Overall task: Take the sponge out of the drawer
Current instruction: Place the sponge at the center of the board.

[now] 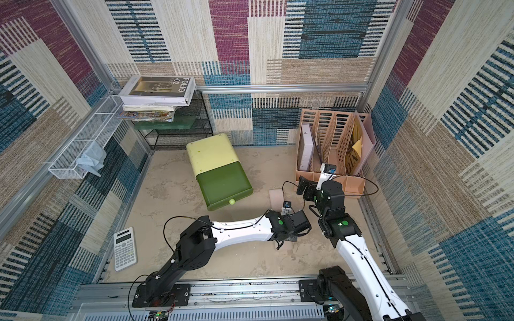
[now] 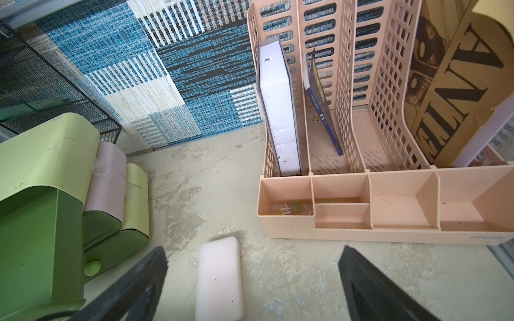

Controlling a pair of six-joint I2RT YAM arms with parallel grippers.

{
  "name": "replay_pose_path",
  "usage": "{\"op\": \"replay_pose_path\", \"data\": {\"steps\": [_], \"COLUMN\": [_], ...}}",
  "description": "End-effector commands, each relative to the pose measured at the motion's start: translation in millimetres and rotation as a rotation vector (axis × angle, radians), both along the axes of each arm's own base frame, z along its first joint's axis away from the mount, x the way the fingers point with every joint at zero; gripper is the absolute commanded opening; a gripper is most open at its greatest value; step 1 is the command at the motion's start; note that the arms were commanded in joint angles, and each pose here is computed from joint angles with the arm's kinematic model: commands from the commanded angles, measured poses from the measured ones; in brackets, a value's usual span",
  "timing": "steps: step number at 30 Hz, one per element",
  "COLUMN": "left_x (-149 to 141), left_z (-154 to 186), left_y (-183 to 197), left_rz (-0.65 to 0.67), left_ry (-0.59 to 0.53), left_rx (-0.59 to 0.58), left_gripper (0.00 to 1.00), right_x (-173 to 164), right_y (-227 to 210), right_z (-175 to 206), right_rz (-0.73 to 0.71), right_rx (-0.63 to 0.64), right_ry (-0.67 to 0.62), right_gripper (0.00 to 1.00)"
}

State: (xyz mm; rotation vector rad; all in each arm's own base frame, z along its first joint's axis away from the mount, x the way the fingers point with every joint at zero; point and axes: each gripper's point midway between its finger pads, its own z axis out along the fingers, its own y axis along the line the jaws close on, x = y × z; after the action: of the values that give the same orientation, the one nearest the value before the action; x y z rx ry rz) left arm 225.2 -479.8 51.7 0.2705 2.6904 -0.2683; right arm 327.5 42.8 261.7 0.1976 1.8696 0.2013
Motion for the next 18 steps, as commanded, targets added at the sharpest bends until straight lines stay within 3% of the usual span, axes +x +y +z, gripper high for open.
{"op": "replay_pose_path", "data": {"steps": [1, 10, 18], "left_x": [-3.4, -2.5, 2.0], "left_z": [-3.5, 2.9, 36.3], "left_y": [3.9, 5.2, 5.2], "left_rz": [-0.021, -0.025, -0.053], "left_ry": [0.011, -0.001, -0.061], "left_rx": [0.031, 0.028, -0.021], "left_gripper": [0.06, 0.34, 0.5], "right_x": [0.8, 1.1, 1.3], "right_y": [-0.2, 0.8, 3.8], "right_z": [1.2, 1.4, 1.6], "right_rz": [-0.002, 0.003, 0.019], "right_rx": [0.002, 0.003, 0.008], "right_ry": [-0.008, -0.01, -0.014], "right_gripper": [0.99, 0.99, 0.99]}}
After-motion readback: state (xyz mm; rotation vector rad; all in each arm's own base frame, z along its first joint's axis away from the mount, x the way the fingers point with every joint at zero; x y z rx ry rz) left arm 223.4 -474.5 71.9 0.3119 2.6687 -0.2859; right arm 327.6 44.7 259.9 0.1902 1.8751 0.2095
